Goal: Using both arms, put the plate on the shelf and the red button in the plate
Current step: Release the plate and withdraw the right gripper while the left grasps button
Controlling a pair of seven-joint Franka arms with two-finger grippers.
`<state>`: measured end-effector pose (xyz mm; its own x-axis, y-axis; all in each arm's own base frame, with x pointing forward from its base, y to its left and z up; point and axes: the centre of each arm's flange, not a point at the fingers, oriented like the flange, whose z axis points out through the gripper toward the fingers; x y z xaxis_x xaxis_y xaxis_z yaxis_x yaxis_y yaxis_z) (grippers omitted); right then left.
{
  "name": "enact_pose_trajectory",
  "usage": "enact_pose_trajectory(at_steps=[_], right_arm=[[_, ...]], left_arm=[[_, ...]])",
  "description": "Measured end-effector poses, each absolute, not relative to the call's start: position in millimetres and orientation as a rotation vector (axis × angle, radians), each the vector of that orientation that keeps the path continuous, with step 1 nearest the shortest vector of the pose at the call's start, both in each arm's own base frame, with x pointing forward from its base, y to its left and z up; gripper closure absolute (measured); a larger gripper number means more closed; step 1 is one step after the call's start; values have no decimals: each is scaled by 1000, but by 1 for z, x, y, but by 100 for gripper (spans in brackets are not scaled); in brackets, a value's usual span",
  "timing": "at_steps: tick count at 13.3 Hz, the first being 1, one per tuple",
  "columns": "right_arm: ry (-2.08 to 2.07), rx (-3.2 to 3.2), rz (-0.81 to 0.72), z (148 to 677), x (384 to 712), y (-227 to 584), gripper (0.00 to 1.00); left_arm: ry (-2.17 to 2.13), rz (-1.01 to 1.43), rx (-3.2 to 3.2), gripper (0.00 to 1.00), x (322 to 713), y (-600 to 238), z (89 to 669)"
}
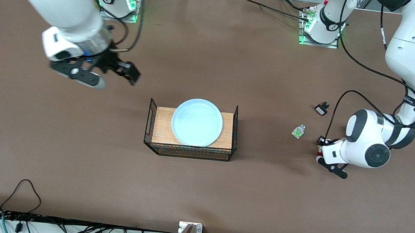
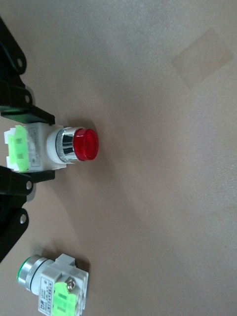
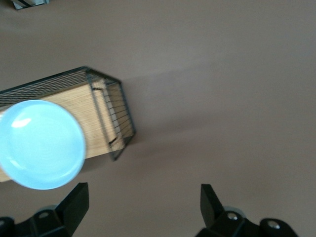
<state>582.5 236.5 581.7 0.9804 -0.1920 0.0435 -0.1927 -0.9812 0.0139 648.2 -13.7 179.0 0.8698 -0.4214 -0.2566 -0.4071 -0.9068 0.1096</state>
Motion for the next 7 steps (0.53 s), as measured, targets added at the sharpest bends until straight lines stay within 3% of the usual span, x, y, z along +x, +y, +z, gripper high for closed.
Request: enact_pose_trajectory(at_steps=[4, 7], right_arm=[[-74, 3084, 102, 603, 604, 132, 0], [-131, 3075, 69, 608, 609, 52, 0]], left_arm=[[-652, -453, 2985, 59, 648, -11, 182], [-723, -574, 2934, 59, 650, -44, 229]])
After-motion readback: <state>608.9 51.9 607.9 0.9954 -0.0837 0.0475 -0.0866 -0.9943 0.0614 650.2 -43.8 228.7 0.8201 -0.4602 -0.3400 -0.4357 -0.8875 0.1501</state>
